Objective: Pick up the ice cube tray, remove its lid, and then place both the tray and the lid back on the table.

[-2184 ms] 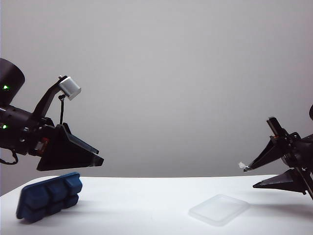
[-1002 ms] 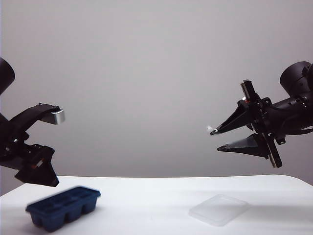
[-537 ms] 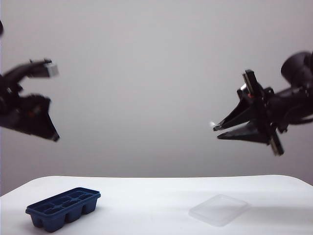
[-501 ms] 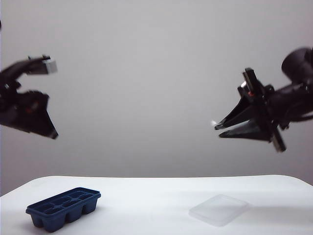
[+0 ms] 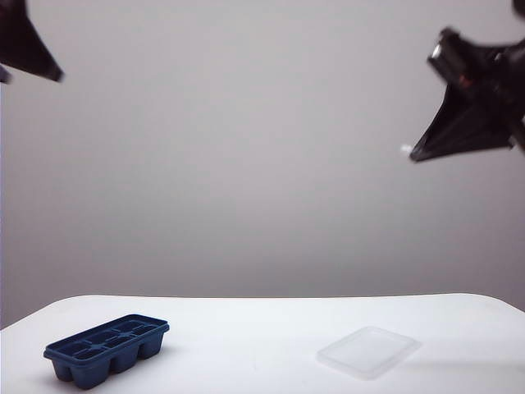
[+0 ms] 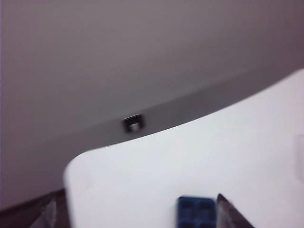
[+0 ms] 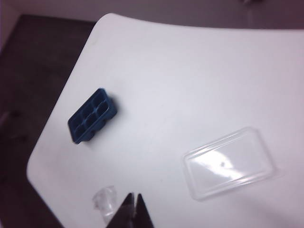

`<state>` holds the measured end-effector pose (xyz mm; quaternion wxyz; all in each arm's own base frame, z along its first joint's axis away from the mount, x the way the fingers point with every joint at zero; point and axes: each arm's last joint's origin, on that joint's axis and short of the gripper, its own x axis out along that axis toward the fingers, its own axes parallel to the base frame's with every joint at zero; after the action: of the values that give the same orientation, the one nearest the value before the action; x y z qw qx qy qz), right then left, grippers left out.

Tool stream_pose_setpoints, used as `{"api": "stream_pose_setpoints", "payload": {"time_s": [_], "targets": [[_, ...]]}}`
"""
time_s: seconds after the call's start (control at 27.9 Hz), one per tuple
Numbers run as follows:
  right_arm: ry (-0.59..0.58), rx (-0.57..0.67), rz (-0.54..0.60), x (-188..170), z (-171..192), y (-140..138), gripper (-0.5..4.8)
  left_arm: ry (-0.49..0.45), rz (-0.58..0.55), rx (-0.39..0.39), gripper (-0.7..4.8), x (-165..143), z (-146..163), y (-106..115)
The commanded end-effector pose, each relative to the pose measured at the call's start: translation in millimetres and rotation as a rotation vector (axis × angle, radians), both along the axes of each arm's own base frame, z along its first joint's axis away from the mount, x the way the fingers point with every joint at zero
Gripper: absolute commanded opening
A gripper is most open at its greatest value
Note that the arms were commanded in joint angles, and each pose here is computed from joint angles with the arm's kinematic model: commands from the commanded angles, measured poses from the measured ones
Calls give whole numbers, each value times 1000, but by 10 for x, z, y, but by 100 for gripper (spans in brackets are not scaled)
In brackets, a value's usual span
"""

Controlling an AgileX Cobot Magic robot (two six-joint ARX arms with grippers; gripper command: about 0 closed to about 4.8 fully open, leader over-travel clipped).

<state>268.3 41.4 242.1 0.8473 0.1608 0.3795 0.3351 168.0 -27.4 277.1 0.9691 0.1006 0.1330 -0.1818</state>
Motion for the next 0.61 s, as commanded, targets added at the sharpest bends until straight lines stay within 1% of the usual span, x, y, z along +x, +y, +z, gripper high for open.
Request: {"api": "stream_pose_setpoints", "payload": {"time_s": [0.04, 0.07, 0.11, 0.18, 0.25, 0.39, 0.61], "targets": [[-159, -138, -167, -228, 142, -65, -9, -28, 163, 31, 425, -221, 37, 78], [-208, -155, -204, -304, 166, -82, -9, -49, 188, 33, 425, -266, 23, 91], [-278, -145, -239, -415, 172, -98, -9, -72, 215, 31, 425, -330, -37, 106], [-337, -121, -305, -537, 153, -120, -9, -85, 220, 7, 419, -380, -134, 112], [-374, -125, -357, -630, 109, -141, -9, -97, 229, -31, 393, -434, -242, 119], [-458, -130, -440, -834, 9, -173, -9, -166, 242, -100, 393, -576, -382, 138], [-572, -108, -530, -1099, -109, -217, -9, -291, 241, -155, 392, -794, -455, 165]]}}
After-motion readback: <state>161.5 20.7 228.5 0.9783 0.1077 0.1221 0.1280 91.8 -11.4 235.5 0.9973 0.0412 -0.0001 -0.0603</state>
